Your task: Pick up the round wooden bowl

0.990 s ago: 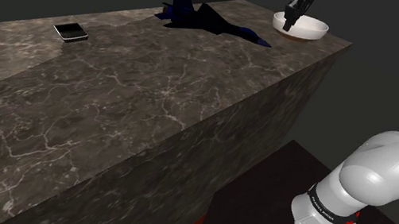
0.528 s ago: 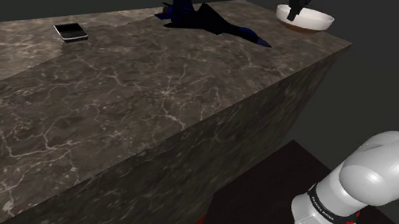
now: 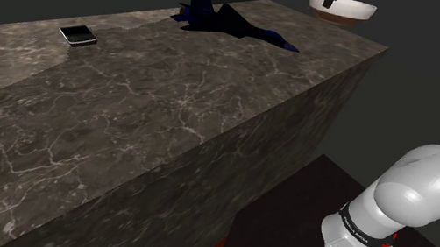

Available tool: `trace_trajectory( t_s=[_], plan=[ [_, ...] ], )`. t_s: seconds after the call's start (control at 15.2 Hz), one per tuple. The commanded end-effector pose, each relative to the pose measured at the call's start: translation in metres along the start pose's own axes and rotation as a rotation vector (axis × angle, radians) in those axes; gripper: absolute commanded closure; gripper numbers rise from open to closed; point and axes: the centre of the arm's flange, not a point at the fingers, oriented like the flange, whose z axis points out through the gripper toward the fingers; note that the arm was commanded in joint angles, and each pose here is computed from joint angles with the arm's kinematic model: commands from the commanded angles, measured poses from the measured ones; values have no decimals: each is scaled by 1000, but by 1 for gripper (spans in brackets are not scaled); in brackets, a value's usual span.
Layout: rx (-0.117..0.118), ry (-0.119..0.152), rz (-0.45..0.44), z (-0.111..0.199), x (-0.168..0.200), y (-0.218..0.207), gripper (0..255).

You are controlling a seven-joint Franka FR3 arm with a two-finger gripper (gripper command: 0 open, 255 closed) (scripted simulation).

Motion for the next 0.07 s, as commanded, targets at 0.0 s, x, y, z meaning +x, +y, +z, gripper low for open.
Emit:
trace_trajectory(
  t_s=[0.0],
  plan=[
    [0,0,0,-3,0,0,255]
  ],
)
